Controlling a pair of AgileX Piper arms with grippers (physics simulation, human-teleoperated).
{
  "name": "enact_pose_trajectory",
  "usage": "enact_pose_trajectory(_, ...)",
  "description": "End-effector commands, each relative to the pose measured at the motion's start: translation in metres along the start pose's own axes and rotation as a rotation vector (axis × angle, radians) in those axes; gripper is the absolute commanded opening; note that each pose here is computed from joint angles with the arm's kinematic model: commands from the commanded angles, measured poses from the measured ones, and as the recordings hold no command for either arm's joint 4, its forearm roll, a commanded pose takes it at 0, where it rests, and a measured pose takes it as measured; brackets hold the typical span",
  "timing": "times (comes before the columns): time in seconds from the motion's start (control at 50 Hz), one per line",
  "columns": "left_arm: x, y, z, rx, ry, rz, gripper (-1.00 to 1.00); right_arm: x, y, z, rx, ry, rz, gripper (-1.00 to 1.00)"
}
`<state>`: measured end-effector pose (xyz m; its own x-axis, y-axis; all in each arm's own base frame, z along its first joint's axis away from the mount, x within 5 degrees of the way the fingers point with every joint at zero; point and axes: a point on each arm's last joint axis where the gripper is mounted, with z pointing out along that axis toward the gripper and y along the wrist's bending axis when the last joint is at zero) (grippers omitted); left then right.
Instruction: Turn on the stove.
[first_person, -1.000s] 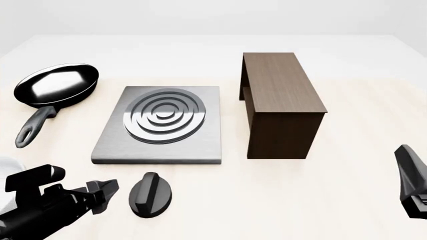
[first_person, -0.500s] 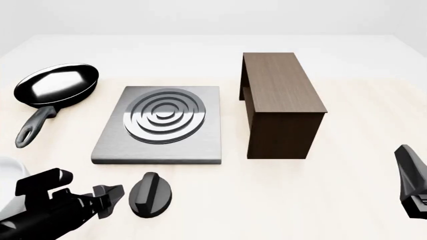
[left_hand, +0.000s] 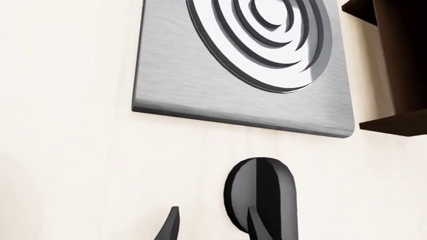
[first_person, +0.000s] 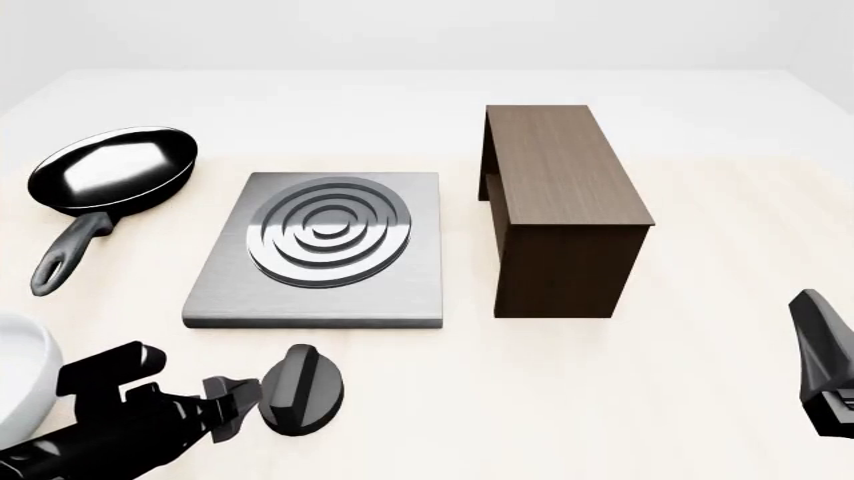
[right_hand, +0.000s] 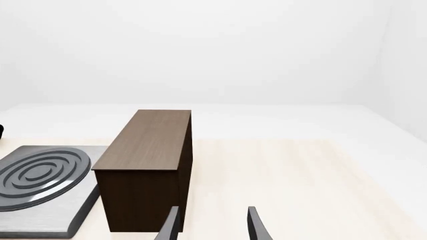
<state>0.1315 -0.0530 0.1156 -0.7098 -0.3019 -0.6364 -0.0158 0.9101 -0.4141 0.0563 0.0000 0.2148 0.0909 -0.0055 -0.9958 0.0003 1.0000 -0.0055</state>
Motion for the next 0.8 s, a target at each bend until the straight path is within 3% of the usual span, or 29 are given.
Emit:
enact_pose_trajectory(0.02,0.003,-0.002,0.004,0.011,0.016,-0.007,1.00,0.000,0.000,0.000,0.000,0.000,0.000,1.00)
enact_pose_trajectory(0.8,0.010,-0.013,0.004,0.074,0.043,0.005,1.00,0.000,0.000,0.000,0.000,0.000,0.000,1.00)
